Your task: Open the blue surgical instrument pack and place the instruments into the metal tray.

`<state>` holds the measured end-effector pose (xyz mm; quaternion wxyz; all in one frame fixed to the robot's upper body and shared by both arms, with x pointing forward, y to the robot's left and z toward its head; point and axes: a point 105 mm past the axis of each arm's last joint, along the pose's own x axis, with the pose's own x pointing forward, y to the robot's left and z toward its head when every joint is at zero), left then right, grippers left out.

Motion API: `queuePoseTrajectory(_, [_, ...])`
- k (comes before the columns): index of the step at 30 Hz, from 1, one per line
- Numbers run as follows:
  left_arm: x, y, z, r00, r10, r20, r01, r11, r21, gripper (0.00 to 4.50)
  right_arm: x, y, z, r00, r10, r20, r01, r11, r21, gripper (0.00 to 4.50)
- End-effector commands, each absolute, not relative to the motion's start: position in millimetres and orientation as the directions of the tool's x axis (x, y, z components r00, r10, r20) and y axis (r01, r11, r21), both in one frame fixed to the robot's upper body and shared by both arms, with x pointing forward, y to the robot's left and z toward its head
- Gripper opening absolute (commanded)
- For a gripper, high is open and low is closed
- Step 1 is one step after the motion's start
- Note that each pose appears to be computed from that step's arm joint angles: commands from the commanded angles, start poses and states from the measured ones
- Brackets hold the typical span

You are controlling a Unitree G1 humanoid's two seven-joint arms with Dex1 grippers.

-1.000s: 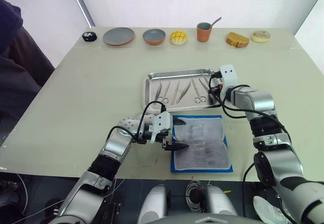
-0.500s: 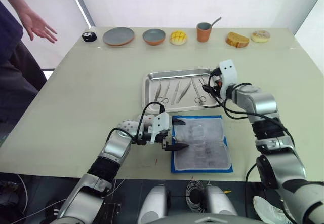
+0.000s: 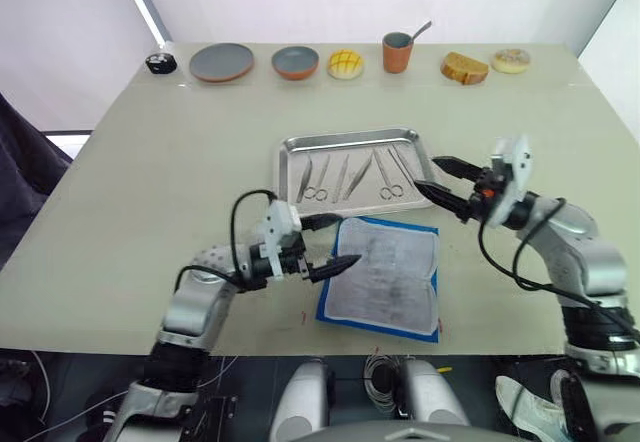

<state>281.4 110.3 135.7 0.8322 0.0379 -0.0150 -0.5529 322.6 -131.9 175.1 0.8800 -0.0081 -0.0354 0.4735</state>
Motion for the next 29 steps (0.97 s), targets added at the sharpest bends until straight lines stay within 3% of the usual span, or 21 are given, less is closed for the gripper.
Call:
queuePoseTrajectory(1, [270, 121, 169, 0.431, -0.899, 0.075, 0.901, 0.433, 0.006, 4.5, 303, -149, 187, 0.496, 0.864, 0.089, -0.858, 0.503, -0.102, 3.69])
queuePoseTrajectory(4, [263, 146, 173, 0.485, -0.871, 0.077, 0.875, 0.483, -0.036, 4.5, 287, -168, 176, 0.487, 0.872, 0.053, -0.865, 0.49, -0.107, 4.4])
queuePoseTrajectory(12, [231, 217, 149, 0.659, -0.752, -0.021, 0.741, 0.654, -0.154, 4.5, 242, -230, 154, 0.526, 0.848, -0.058, -0.849, 0.52, -0.096, 4.4])
queuePoseTrajectory(16, [219, 241, 135, 0.718, -0.693, -0.072, 0.675, 0.717, -0.171, 4.5, 233, -245, 155, 0.546, 0.833, -0.085, -0.837, 0.538, -0.103, 4.4])
queuePoseTrajectory(19, [211, 261, 113, 0.778, -0.601, -0.184, 0.582, 0.799, -0.15, 4.5, 221, -266, 150, 0.576, 0.804, -0.147, -0.817, 0.565, -0.114, 4.4])
queuePoseTrajectory(29, [212, 268, 97, 0.795, -0.563, -0.224, 0.541, 0.826, -0.156, 4.5, 210, -281, 137, 0.624, 0.758, -0.193, -0.781, 0.615, -0.111, 4.4])
